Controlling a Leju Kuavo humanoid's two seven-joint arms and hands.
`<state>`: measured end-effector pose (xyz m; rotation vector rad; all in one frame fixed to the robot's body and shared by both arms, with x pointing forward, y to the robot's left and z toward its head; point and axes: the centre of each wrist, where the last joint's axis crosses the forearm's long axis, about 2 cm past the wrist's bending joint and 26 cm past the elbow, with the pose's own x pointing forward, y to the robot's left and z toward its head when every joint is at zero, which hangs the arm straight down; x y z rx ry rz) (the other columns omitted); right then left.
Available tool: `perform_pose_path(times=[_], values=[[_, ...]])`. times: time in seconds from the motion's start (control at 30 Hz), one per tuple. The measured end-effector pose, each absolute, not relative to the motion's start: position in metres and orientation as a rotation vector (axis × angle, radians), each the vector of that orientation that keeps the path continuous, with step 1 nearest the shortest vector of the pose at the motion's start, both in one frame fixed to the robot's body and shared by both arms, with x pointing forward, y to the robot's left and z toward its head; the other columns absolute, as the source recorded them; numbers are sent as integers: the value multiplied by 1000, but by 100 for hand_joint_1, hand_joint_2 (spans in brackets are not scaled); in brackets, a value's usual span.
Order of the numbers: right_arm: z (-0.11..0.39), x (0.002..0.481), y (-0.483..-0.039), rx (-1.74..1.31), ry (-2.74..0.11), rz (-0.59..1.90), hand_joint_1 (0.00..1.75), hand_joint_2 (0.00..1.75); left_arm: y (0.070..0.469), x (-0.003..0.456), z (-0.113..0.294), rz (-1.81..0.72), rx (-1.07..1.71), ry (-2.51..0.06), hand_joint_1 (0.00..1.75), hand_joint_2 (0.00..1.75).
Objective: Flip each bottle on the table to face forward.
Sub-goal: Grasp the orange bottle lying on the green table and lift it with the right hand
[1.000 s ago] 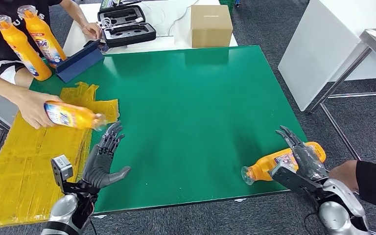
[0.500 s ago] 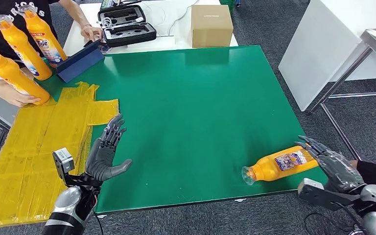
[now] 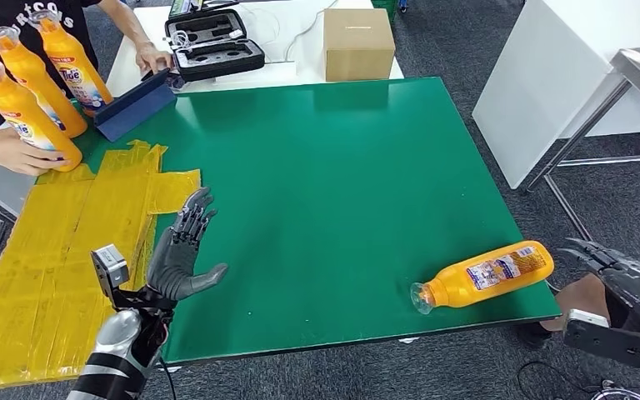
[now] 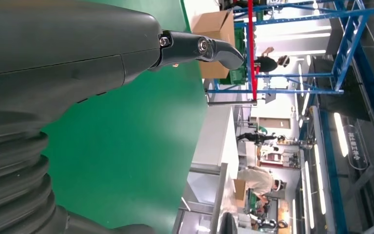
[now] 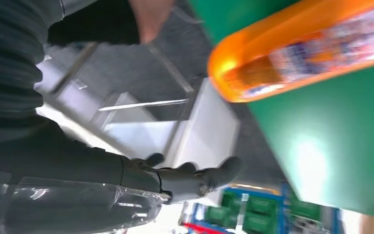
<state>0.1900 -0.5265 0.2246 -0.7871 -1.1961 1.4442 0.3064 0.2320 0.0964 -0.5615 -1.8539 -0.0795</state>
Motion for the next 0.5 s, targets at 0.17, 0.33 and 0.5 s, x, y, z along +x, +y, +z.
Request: perform_pose_path(times=[0.17, 0.33, 0.5], values=[[221, 201, -536, -833, -1134, 1464, 0, 175, 230, 306, 97, -83, -566, -1852, 0, 175], [218, 208, -537, -858, -1122, 1476, 0, 175, 229, 306, 97, -83, -569, -1852, 0, 175], [195, 227, -528, -969, -1162, 1515, 0, 175, 224, 308, 100, -89, -574, -1855, 0, 175]])
